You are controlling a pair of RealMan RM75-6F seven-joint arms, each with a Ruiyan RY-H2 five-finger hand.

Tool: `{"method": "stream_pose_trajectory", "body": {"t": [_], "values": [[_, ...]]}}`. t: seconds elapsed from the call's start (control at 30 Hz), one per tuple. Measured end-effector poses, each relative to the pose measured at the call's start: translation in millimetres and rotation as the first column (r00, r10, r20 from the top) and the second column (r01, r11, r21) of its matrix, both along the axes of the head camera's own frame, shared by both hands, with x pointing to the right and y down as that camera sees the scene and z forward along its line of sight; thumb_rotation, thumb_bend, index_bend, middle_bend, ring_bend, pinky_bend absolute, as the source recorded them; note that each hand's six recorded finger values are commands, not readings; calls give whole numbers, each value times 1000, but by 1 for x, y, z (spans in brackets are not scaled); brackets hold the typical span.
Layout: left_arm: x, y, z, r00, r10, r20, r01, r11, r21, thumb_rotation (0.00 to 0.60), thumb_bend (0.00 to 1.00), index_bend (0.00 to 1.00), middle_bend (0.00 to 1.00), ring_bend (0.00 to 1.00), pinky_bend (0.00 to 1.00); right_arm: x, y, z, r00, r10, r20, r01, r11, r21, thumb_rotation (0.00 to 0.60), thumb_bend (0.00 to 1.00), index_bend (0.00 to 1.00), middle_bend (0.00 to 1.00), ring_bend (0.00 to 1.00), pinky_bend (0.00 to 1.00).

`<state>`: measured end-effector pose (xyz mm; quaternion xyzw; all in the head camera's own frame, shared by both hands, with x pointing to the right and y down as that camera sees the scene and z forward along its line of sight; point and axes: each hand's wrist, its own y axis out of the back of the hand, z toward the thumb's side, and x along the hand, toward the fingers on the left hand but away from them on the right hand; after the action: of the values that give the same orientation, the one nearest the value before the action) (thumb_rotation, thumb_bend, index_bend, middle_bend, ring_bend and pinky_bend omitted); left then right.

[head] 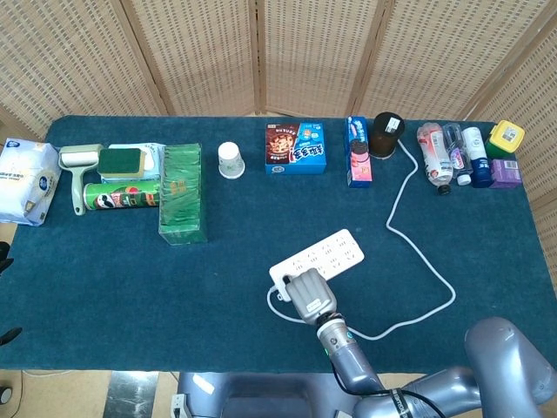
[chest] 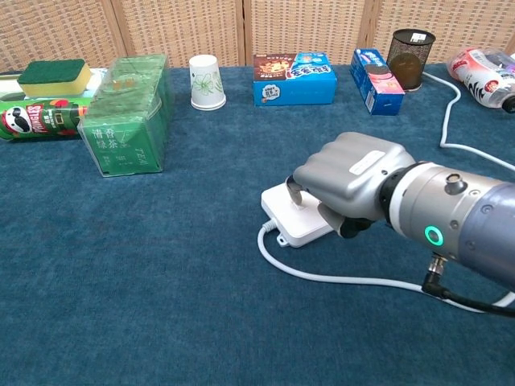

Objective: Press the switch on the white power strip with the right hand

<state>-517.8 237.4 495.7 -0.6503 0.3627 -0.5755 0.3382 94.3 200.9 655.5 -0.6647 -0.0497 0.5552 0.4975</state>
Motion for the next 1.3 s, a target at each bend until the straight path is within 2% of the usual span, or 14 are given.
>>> {"method": "stream_pose_trajectory", "body": {"t": [0.33, 0.37, 0.43, 0.47, 0.5, 0.63, 0.73, 0.83, 1.0, 1.13, 1.3], "values": [[-1, 0, -1, 1000, -2, 1, 2, 1000, 5, 600, 47, 0, 0, 0, 0, 0, -23, -37, 996, 44, 82, -49, 997, 61, 600, 778, 269, 951, 1000, 1000], [-1, -1, -2, 1000, -1, 0, 1, 1000, 6, 600, 47, 0, 0, 0, 0, 1, -25, -41, 994, 48, 94, -54, 996, 69, 600, 773, 270, 938, 999, 1000], [0, -1, -2, 1000, 2, -1, -2, 1000, 8, 600, 48, 0, 0, 0, 0, 2, -28, -47, 991, 53, 120, -63, 995, 82, 600, 731, 255, 847, 951, 970], [0, -1, -3, 1000, 3, -1, -3, 1000, 8, 600, 48, 0, 0, 0, 0, 4, -30, -51, 989, 55, 140, -69, 993, 93, 600, 695, 244, 802, 914, 939], [0, -1, -3, 1000, 3, 0, -3, 1000, 9, 600, 48, 0, 0, 0, 0, 7, -33, -55, 986, 58, 155, -75, 992, 104, 600, 612, 226, 727, 837, 876], [0, -1, -4, 1000, 1, 2, -1, 1000, 11, 600, 47, 0, 0, 0, 0, 26, -45, -76, 968, 69, 241, -110, 981, 162, 600, 187, 175, 431, 504, 616], [0, -1, -5, 1000, 0, 1, 0, 1000, 13, 600, 47, 0, 0, 0, 0, 47, -53, -90, 944, 83, 319, -150, 970, 190, 600, 15, 163, 259, 311, 425], [2, 0, -5, 1000, 3, 2, -3, 1000, 14, 600, 47, 0, 0, 0, 0, 70, -57, -100, 913, 110, 394, -198, 962, 191, 600, 0, 151, 166, 199, 299], [6, -1, -5, 1000, 14, 5, -14, 1000, 15, 600, 48, 0, 0, 0, 0, 116, -58, -105, 868, 148, 475, -258, 950, 175, 600, 0, 148, 110, 103, 203], [12, -1, -8, 999, 31, 9, -31, 999, 21, 600, 47, 0, 0, 0, 0, 158, -54, -98, 857, 176, 484, -295, 939, 180, 600, 0, 145, 89, 65, 154], [14, 0, -9, 999, 34, 16, -35, 999, 25, 600, 46, 0, 0, 0, 0, 211, -46, -91, 869, 195, 455, -326, 917, 229, 600, 0, 142, 83, 54, 133]]}}
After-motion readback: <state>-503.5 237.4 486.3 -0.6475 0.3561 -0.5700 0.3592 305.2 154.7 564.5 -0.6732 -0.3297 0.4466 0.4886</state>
